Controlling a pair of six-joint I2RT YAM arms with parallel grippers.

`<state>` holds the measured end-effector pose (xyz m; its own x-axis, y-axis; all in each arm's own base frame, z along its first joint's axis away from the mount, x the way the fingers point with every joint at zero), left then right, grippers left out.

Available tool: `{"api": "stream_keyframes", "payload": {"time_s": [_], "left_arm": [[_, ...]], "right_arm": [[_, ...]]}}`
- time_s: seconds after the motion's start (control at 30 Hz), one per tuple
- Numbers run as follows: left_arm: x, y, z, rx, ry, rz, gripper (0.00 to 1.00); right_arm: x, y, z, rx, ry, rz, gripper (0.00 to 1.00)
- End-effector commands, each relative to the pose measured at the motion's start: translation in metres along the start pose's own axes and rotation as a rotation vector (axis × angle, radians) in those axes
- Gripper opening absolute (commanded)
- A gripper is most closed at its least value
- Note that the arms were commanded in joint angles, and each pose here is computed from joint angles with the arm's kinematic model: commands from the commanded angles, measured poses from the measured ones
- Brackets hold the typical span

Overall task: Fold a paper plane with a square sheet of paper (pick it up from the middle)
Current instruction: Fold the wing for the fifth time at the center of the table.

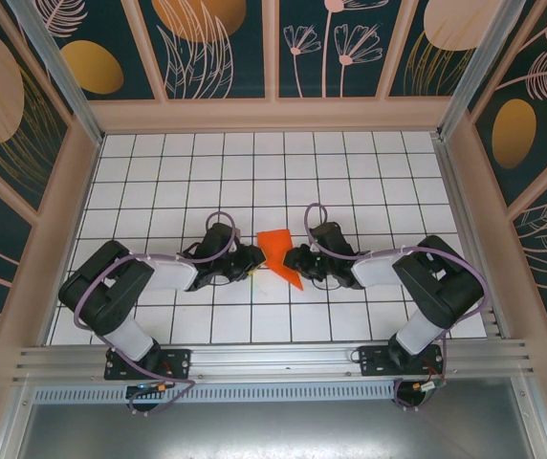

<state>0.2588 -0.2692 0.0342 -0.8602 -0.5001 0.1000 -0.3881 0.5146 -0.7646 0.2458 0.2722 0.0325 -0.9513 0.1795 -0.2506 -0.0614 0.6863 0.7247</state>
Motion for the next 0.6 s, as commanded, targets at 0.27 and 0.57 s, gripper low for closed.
{"api": "stream_keyframes", "payload": {"time_s": [0.27,0.57], "left_arm": [[0.006,-0.028,0.009,0.105,0.066,0.016,0.27],[0.011,-0.035,0.008,0.161,0.089,0.028,0.29]], "right_arm": [[0.008,-0.007,-0.006,0.013,0.021,-0.004,0.28],[-0.002,0.004,-0.008,-0.027,-0.008,-0.13,0.28]]}}
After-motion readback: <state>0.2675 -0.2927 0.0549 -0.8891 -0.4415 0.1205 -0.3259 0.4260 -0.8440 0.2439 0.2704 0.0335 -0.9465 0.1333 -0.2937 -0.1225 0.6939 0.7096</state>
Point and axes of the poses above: each hand's point on the last joint's axis, 136 mm out from that joint toward the fingers, its own z axis out along the fingers, its own y axis along the line the jaws close on, x = y × z, the point moved 1 cm from there along -z, back along the fingers, and after that the axes turned 8 degrees about -z, right-handed, at the moved point
